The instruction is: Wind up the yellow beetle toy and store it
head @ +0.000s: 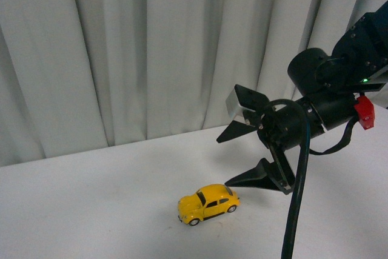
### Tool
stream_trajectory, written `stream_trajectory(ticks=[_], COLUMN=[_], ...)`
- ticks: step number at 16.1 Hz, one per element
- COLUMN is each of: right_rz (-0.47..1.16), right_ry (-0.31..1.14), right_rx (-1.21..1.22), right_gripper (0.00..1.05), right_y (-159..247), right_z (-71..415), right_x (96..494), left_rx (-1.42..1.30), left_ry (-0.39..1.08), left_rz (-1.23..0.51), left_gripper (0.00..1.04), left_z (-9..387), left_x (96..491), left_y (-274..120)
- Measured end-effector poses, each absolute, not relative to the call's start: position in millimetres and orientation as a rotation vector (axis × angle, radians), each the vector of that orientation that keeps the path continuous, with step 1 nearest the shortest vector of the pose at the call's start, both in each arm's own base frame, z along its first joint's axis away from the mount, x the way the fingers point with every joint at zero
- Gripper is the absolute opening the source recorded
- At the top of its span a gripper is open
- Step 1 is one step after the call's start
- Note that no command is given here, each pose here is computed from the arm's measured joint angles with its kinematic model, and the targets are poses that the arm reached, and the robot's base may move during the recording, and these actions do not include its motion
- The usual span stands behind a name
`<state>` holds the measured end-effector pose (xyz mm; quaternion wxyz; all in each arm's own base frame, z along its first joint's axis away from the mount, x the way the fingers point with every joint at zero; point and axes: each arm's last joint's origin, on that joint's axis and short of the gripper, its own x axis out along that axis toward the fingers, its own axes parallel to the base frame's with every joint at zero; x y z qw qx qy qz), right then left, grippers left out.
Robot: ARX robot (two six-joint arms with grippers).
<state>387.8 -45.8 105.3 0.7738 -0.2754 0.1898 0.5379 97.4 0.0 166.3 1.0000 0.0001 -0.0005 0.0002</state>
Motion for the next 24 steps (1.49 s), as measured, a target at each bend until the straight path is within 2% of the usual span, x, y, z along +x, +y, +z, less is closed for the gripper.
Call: stream_trajectory(ticks=[4, 12, 15, 16, 17, 24], right_rz=[1.336, 1.433, 1.419, 1.411, 1.401, 1.365], right_ry=[0.479, 0.577, 0.622, 0.636, 0.648, 0.651], right_rx=[-0.688, -0.717, -0.725, -0.713, -0.697, -0.636], right_gripper=[0.98, 0.97, 0.68, 0.48, 0.42, 0.42], right_y=[-30, -13, -12, -12, -12, -19], right_z=[80, 62, 57, 57, 57, 50], right_x=[413, 424, 424, 424, 425, 416], left_rx=[0.0, 0.0, 0.0, 0.0, 0.0, 0.0], left_ry=[-0.001, -0.001, -0.001, -0.001, -0.001, -0.001], left_rz=[0.0, 0.0, 0.0, 0.0, 0.0, 0.0], left_gripper=[0.98, 0.98, 0.98, 0.98, 0.98, 0.98], left_z=[166, 166, 166, 166, 166, 166], left_x=[97, 97, 97, 97, 97, 97], left_y=[0, 0, 0, 0, 0, 0])
